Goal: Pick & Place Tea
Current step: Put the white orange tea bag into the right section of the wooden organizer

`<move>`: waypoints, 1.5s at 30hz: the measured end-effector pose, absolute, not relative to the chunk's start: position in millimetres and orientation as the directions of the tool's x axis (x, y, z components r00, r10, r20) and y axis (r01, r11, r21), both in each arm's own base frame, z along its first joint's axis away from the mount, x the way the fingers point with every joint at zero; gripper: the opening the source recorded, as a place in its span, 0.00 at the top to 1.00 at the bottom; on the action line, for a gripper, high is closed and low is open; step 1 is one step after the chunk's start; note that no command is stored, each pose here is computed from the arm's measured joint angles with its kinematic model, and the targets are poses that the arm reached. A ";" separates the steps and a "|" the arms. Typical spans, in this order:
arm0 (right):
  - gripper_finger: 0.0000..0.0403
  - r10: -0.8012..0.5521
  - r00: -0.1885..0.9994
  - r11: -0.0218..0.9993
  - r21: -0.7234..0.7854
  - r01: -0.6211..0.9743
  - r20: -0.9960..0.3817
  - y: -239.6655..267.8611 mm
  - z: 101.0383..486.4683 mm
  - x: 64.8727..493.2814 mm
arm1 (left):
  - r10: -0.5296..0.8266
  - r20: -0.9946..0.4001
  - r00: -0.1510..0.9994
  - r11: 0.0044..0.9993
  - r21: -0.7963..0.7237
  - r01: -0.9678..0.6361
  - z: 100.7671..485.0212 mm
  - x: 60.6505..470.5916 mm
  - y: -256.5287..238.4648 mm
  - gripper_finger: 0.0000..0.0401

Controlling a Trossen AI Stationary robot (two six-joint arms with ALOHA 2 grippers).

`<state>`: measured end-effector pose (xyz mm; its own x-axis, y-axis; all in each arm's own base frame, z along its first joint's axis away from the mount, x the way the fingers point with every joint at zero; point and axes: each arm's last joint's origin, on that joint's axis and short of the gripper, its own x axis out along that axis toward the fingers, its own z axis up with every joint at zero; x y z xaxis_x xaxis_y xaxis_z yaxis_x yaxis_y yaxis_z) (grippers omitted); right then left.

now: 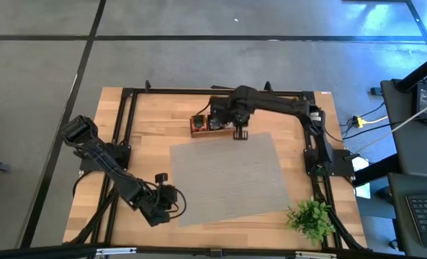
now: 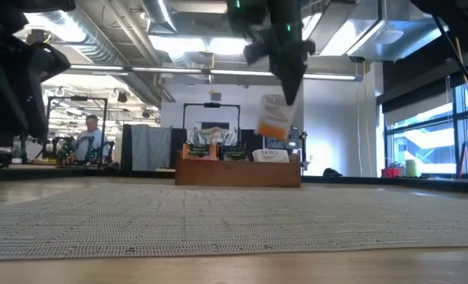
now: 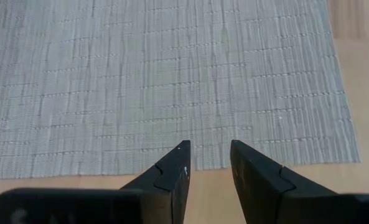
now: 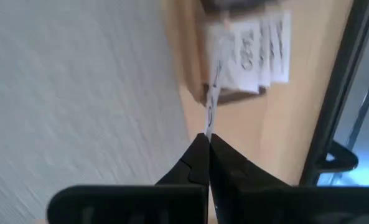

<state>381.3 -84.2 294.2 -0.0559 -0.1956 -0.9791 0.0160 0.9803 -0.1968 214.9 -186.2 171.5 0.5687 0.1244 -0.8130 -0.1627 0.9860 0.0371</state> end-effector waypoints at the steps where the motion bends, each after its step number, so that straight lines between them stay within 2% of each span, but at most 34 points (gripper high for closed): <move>1: 0.99 -0.191 -0.074 0.981 -0.193 0.020 -0.979 -91.3 290.8 379.0 | 0.127 -0.813 0.569 0.985 0.037 -0.167 171.5 215.8 -185.2 0.72; 6: 0.99 -0.176 -0.105 0.983 -0.180 0.023 -0.979 -113.5 271.1 374.2 | 0.137 -0.810 0.570 0.981 0.032 -0.190 171.9 219.3 -181.5 0.73; 13: 0.99 -0.165 -0.133 0.985 -0.170 0.028 -0.977 -117.5 256.8 371.7 | 0.140 -0.810 0.570 0.980 0.030 -0.197 172.1 220.3 -180.3 0.72; 21: 0.99 -0.181 -0.119 0.983 -0.182 0.000 -0.976 -108.0 256.2 375.9 | 0.139 -0.809 0.571 0.980 0.029 -0.197 172.4 220.4 -180.5 0.73; 28: 0.99 -0.303 -0.122 0.951 -0.292 -0.097 -0.945 -101.1 257.0 379.7 | 0.184 -0.782 0.596 0.973 0.061 -0.221 173.2 221.1 -179.2 0.73; 45: 0.99 -0.315 -0.065 0.932 -0.296 -0.209 -0.947 -102.6 256.9 385.5 | 0.187 -0.780 0.597 0.973 0.063 -0.222 173.2 221.1 -179.1 0.73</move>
